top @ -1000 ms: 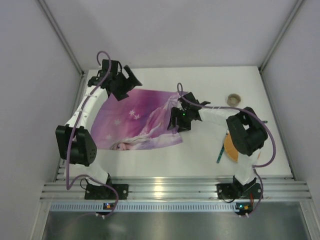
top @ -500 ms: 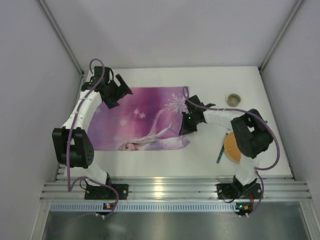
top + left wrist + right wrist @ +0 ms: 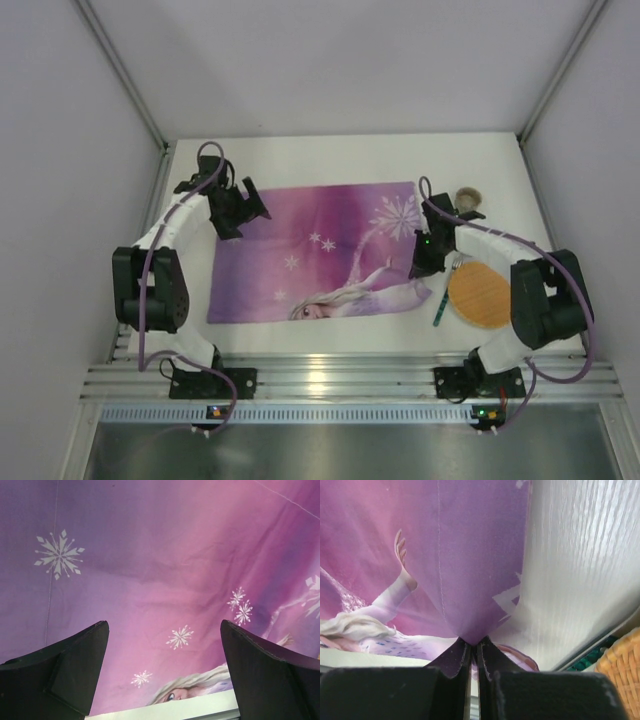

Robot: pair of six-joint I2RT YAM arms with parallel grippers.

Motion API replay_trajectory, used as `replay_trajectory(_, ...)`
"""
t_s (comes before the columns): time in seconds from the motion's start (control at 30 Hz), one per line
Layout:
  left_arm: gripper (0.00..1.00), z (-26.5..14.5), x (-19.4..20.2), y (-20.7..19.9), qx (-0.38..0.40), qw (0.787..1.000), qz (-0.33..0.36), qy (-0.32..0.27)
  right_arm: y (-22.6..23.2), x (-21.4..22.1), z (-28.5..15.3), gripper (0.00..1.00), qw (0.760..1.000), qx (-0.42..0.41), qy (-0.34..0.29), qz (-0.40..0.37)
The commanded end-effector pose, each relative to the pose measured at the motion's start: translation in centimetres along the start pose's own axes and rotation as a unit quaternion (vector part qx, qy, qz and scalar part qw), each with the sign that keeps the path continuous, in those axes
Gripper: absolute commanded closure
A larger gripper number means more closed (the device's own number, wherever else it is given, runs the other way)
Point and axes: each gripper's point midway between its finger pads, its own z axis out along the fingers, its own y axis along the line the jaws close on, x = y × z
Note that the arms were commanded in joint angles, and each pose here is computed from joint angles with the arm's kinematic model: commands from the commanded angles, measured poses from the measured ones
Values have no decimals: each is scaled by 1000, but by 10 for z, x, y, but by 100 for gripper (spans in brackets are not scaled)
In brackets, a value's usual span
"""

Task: Set the dinner table for one person

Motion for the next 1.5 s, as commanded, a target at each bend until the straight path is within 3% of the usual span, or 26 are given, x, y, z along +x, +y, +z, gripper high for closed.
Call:
replay_trajectory(0.0, 1, 13, -4, -1, 15, 999, 28, -4, 1, 20, -16, 100, 1000, -10, 21, -1)
replay_trajectory(0.3, 2, 8, -5, -2, 19, 999, 43, -7, -7, 27, -48, 98, 1000, 11, 11, 3)
replay_trajectory(0.33, 2, 7, -6, -2, 17, 999, 43, -8, -7, 23, -53, 90, 1000, 15, 6, 2)
replay_trajectory(0.37, 2, 5, -5, -1, 15, 999, 46, -8, -9, 23, -58, 62, 1000, 26, 9, 2)
replay_trajectory(0.43, 1, 1, -6, -2, 15, 999, 49, -12, -4, 0, -77, 28, 999, 36, -27, -10)
replay_trajectory(0.57, 2, -6, -5, -1, 15, 998, 57, -16, -1, -46, -122, 13, 994, 62, -87, -29)
replay_trajectory(0.73, 2, -14, 0, 5, 4, 998, 57, -18, -24, -133, -171, 11, 982, 81, -173, 4)
replay_trajectory(0.9, 2, -19, 7, 12, -6, 998, 61, -17, -71, -187, -156, 13, 980, 99, -159, 75)
replay_trajectory(1.17, 2, -29, 20, 21, -12, 998, 62, -18, -119, -226, -112, 19, 974, 146, -127, 116)
replay_trajectory(1.47, 2, -23, 23, 27, -24, 998, 58, -12, -152, -241, -74, 30, 968, 181, -102, 144)
